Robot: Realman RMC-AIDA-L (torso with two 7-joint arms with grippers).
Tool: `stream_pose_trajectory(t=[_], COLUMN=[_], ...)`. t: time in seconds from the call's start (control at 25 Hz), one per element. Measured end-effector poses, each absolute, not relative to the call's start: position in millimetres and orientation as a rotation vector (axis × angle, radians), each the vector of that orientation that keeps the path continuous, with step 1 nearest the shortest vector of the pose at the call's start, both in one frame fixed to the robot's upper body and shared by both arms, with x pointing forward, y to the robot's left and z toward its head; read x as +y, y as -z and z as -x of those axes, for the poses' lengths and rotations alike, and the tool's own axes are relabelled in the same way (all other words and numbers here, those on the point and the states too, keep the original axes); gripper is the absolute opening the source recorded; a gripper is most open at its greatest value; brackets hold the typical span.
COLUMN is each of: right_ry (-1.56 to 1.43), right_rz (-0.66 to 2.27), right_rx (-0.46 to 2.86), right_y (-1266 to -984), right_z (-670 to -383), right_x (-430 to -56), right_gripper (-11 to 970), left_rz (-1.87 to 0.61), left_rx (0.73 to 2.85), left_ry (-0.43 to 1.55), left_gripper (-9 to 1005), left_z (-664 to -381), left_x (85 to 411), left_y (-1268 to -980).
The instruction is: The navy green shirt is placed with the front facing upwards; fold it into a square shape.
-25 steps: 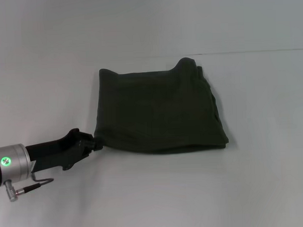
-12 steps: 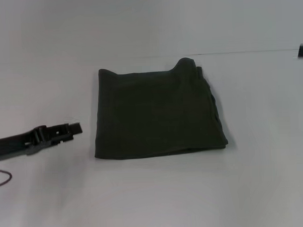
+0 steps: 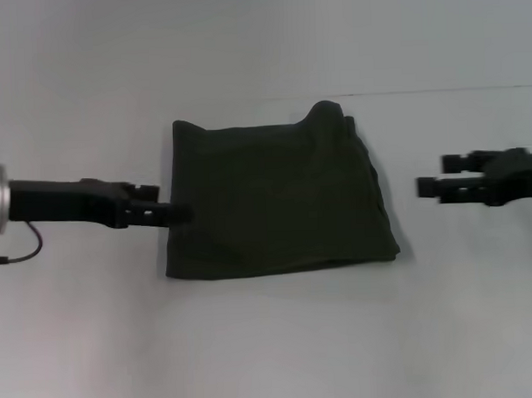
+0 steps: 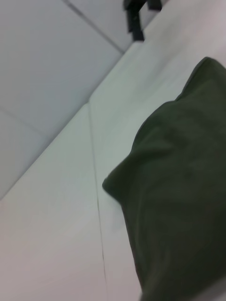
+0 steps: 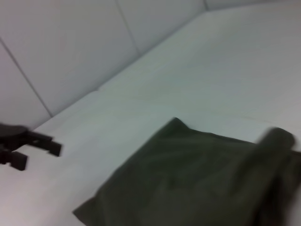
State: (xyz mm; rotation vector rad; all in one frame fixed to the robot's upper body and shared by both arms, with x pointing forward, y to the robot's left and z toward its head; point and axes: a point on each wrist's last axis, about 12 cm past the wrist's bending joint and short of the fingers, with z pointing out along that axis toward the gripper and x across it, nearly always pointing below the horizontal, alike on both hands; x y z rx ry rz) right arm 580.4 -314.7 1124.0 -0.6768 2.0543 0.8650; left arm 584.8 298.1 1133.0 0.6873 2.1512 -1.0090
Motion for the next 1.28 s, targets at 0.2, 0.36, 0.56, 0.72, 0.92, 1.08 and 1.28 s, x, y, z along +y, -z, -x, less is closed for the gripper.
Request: stream_pose_trajectory(t=[0.2,0.36,0.56,0.72,0.92,1.08,1.28], right_ry=[-0.882,-0.855,-0.871,-0.902,-0.915,-0.935,-0.977], right_rz=[0.819,0.866,0.826,0.815,0.835,0.849,0.867], right_rx=[2.005,1.979,1.910,1.873,1.865,1.860,1.849], right_y=[-1119,-1119,-1123,-1126,-1124,-1124,-1125], right_z=[-584,-585,-586,-586,-584,-581,-576], right_x=[-279,-276,-275,-272,-270,-268,-270], right_gripper=[856,856,856,856,856,856,855], left_rz=[-0.876,-0.923,-0.899,-0.902,-0.876,-0.899,-0.963], left_rx=[2.175,2.181,2.197,2.169,2.153,2.111,2.042], left_ry=[0.941,0.924,0.954,0.998,1.051,1.086,1.023], left_gripper=[869,951,951,951,952,952,951], left_z=[-600,-610,-617,-618,-619,-616,-613], left_x=[278,267,255,245,241,239,241], left_y=[-1144,-1154,-1161,-1165,-1168,-1171,-1165])
